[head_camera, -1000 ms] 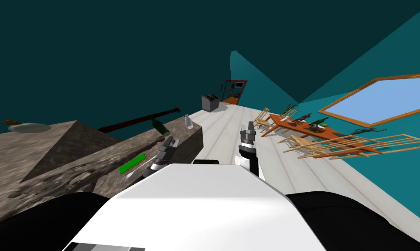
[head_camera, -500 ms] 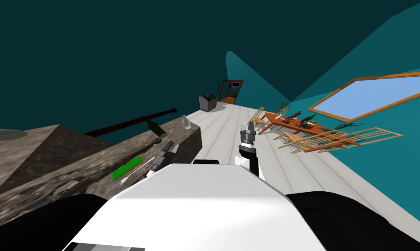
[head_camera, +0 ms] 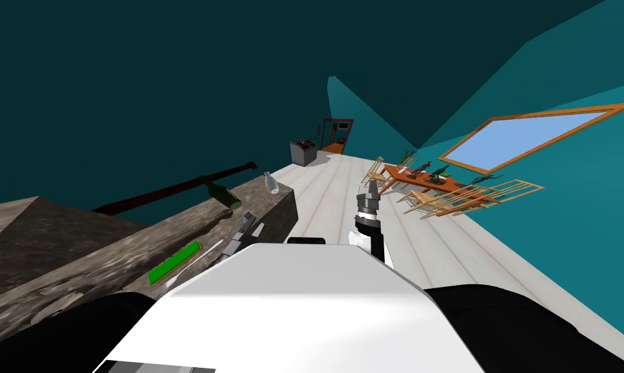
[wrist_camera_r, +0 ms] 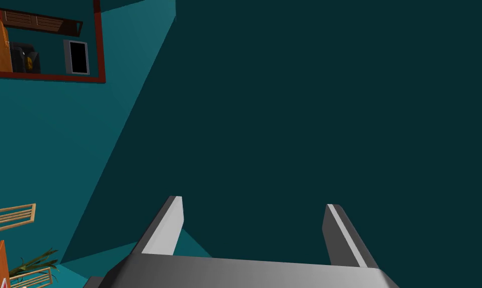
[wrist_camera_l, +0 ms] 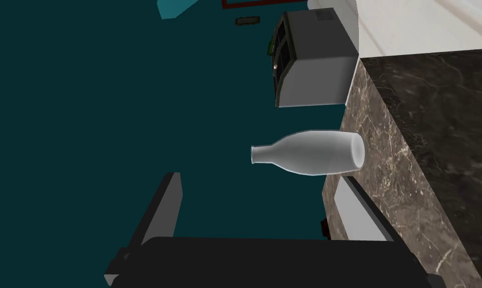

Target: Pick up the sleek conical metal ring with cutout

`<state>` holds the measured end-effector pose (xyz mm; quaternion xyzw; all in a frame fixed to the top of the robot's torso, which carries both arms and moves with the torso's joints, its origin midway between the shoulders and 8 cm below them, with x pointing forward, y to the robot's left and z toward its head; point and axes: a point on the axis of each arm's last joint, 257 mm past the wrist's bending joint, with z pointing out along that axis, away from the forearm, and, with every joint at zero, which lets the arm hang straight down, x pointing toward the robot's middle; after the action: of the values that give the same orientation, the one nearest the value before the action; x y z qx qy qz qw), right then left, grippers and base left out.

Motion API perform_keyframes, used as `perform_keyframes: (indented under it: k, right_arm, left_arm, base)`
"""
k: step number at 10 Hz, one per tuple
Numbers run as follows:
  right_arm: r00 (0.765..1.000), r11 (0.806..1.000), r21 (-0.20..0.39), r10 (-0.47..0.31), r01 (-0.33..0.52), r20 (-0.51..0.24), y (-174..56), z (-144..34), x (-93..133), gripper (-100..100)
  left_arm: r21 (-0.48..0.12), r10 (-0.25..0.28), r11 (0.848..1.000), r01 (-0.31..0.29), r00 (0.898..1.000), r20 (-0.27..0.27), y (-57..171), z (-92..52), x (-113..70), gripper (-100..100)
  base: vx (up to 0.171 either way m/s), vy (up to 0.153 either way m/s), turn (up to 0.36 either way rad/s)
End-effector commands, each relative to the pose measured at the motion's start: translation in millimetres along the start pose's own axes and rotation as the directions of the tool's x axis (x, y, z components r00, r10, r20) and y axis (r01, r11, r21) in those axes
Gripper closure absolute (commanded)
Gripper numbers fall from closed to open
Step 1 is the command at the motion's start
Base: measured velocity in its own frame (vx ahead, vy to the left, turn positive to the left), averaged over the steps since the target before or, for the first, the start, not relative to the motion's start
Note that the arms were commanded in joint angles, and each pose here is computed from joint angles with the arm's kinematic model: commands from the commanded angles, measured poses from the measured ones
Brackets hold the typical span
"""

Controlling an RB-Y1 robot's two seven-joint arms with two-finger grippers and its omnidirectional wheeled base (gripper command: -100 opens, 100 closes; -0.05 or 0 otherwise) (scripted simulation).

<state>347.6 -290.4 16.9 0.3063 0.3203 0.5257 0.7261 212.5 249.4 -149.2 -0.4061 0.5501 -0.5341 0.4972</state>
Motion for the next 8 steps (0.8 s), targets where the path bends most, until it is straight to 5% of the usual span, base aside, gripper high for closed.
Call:
perform_keyframes:
  k: [1,4,8]
  right_arm:
    - [1.0,1.0,0.0,0.0,0.0,0.0,0,0.0,0,0]
    - [1.0,1.0,0.0,0.0,0.0,0.0,0,0.0,0,0]
    - [1.0,1.0,0.0,0.0,0.0,0.0,0,0.0,0,0]
  left_arm:
    - [-0.037,-0.011,0.999,0.011,1.0,0.0,6,-9.0,0.8,-100]
    - [-0.148,-0.04,0.988,0.04,0.999,-0.001,28,-35.1,-0.2,-100]
    - [-0.311,-0.067,0.948,0.068,0.998,0.014,56,-76.5,-7.7,-100]
  base:
    - [0.007,0.009,-0.076]
    - [0.018,0.018,-0.201]
    - [0.036,0.036,-0.218]
